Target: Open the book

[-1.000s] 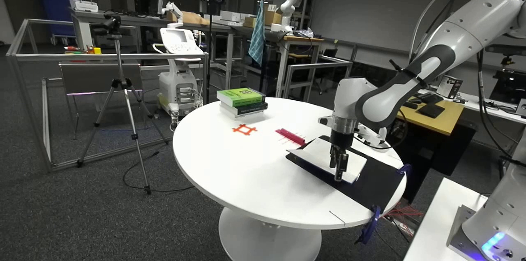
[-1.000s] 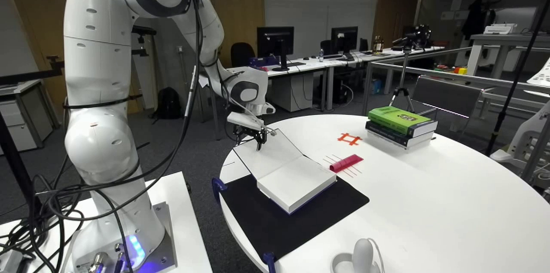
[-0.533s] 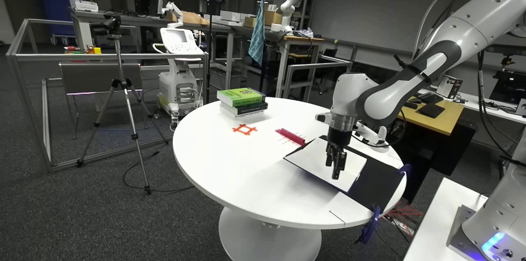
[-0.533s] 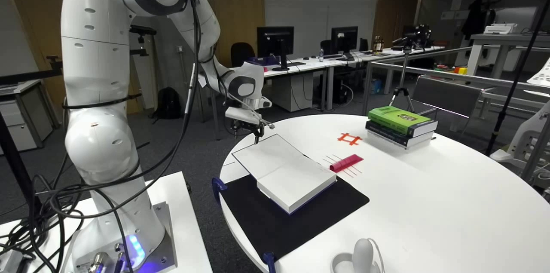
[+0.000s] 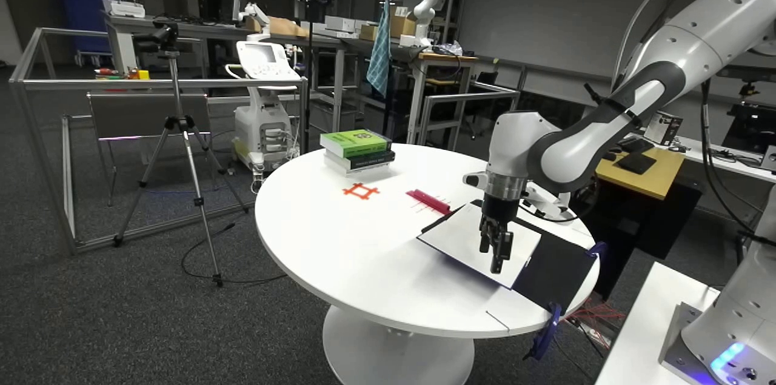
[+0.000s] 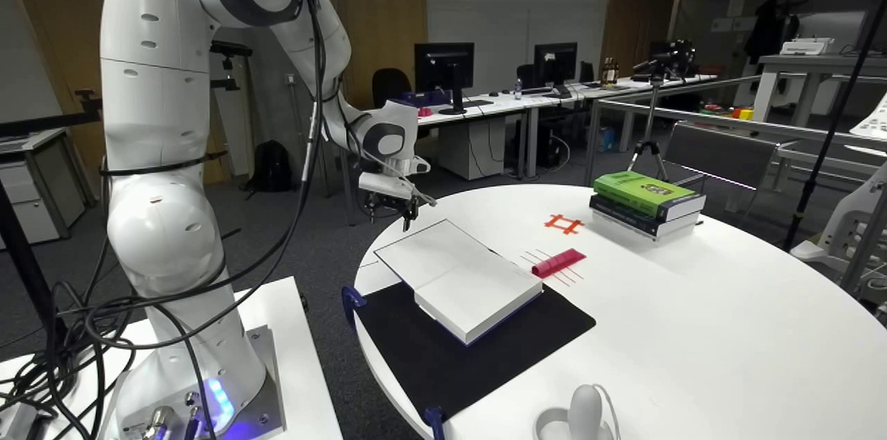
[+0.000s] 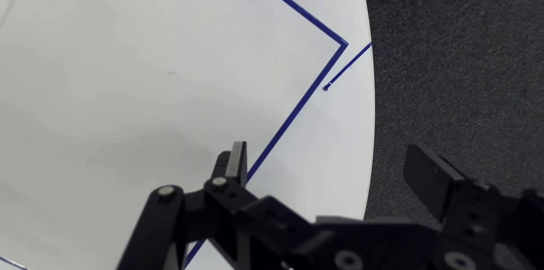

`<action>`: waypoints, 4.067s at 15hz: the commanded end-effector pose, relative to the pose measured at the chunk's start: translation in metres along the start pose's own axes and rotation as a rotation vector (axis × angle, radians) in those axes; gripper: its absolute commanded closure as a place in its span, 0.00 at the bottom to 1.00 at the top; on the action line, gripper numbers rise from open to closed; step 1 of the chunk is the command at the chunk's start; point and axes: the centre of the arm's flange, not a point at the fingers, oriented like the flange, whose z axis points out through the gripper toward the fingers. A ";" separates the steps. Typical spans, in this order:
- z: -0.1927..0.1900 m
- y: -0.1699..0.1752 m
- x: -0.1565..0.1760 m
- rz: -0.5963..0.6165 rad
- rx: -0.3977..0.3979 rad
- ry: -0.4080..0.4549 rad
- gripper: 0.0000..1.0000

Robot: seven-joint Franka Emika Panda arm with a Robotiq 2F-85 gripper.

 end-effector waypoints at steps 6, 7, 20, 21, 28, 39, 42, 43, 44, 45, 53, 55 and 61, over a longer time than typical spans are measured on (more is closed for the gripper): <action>0.009 0.005 0.008 0.072 0.008 0.010 0.00; 0.012 0.006 0.009 0.085 0.012 0.012 0.00; 0.051 0.024 0.019 0.153 -0.018 -0.069 0.00; 0.053 0.025 0.020 0.155 -0.018 -0.073 0.00; 0.064 0.034 0.024 0.181 -0.013 -0.102 0.00; -0.022 -0.002 0.029 0.118 -0.047 0.044 0.00; -0.056 -0.008 0.030 0.137 -0.067 0.088 0.00; -0.068 -0.008 0.030 0.149 -0.072 0.103 0.00; -0.081 -0.006 0.028 0.151 -0.076 0.110 0.00; -0.092 -0.004 0.026 0.159 -0.081 0.121 0.00; -0.189 0.022 -0.026 0.206 -0.175 0.139 0.00; -0.206 0.032 -0.038 0.232 -0.192 0.171 0.00; -0.242 0.059 -0.082 0.336 -0.235 0.260 0.00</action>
